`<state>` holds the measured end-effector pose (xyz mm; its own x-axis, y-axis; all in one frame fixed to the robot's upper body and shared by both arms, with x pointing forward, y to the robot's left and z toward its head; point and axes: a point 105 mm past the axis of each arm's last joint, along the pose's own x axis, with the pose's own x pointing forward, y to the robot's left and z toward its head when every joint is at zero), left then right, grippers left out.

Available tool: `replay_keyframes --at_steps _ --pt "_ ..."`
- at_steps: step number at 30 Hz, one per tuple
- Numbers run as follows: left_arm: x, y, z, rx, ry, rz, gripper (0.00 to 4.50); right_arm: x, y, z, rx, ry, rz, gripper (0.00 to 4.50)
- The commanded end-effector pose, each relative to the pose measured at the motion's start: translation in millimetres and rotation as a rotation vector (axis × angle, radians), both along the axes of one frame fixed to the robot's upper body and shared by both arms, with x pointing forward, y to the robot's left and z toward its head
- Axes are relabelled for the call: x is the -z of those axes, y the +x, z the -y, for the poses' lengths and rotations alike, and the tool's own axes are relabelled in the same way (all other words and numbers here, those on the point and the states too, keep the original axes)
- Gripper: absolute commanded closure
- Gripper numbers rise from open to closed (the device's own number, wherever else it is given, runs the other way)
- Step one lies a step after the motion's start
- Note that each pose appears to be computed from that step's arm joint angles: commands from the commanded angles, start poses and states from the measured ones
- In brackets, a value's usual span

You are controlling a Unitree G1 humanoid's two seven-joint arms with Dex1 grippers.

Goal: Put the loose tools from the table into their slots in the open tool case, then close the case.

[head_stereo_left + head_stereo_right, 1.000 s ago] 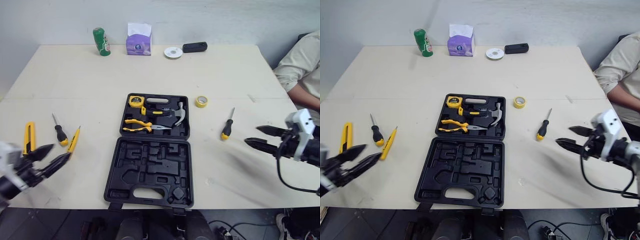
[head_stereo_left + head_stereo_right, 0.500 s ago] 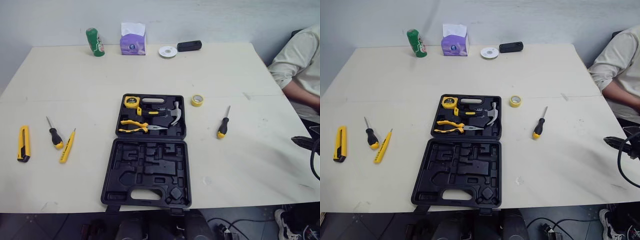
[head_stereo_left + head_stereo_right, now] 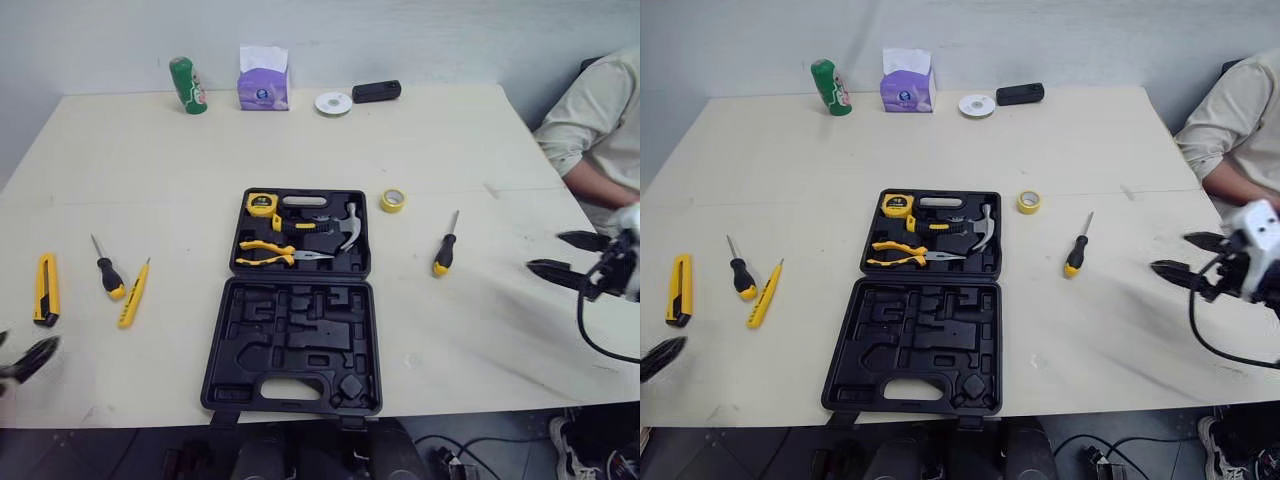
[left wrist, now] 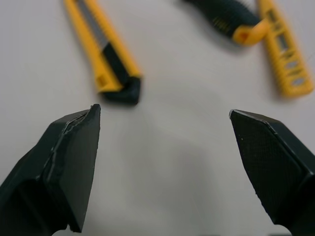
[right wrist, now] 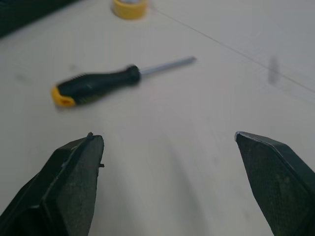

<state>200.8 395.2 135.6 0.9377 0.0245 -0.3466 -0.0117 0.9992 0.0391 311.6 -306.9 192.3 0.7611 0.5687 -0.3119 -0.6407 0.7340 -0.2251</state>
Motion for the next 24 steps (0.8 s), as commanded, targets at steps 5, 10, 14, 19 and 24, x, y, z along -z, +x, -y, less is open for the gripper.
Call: replay_keyframes --at_steps 5,10,14,19,24 --pt "-21.7 33.1 29.3 -0.164 -0.137 0.011 0.06 -48.3 -12.8 -113.2 -0.378 0.130 0.076 0.08" --pt "-19.6 50.6 42.2 -0.270 -0.168 -0.036 0.06 -55.0 -36.6 -169.8 -0.640 0.142 0.070 0.08" --pt "-18.8 65.6 44.6 -0.365 -0.221 -0.045 0.06 -60.5 -49.6 -195.5 -0.784 0.150 0.072 0.08" --pt "-12.6 87.1 56.2 -0.404 -0.267 -0.072 0.06 -64.9 -56.6 -220.8 -0.891 0.172 0.101 0.08" --pt "-5.9 103.7 75.2 -0.399 -0.344 -0.104 0.06 -65.4 -58.2 -232.3 -0.926 0.196 0.109 0.08"
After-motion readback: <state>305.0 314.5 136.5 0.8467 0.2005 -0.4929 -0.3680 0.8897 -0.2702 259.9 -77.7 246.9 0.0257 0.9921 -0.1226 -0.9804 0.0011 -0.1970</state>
